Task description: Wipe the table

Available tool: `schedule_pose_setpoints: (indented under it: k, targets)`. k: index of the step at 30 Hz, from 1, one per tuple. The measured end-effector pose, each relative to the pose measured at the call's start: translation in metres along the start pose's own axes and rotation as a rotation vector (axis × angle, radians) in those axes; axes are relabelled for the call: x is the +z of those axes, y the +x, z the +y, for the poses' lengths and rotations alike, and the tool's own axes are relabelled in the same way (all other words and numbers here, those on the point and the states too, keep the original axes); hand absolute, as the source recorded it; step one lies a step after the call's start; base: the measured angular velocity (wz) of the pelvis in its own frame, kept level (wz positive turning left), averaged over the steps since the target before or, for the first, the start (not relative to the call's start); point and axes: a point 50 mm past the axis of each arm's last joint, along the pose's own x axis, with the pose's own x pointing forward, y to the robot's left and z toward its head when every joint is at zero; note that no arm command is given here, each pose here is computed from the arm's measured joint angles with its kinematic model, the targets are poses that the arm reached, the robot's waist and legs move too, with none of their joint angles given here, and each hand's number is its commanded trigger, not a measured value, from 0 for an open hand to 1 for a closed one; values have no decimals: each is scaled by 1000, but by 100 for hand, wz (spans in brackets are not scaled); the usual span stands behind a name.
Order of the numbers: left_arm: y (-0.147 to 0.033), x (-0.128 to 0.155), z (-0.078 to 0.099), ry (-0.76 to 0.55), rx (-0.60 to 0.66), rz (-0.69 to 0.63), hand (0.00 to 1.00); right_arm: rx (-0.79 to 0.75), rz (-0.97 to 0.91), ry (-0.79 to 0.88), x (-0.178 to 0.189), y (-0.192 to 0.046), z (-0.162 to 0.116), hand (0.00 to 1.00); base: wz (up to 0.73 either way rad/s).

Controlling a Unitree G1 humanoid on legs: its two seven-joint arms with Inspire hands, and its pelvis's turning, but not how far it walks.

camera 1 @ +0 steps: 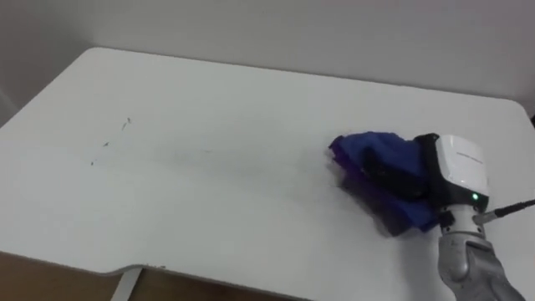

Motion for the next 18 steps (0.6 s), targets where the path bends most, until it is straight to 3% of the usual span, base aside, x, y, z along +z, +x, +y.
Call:
schedule_pose_setpoints:
  k: [4,18]
  targets:
    - [1,6,2,-2,11,-18,0,-92,-25,19,7,6,-14,0,-6]
    - [2,7,0,-8,9,-17,0,-149,-64,24,17,11,-26,0,-9]
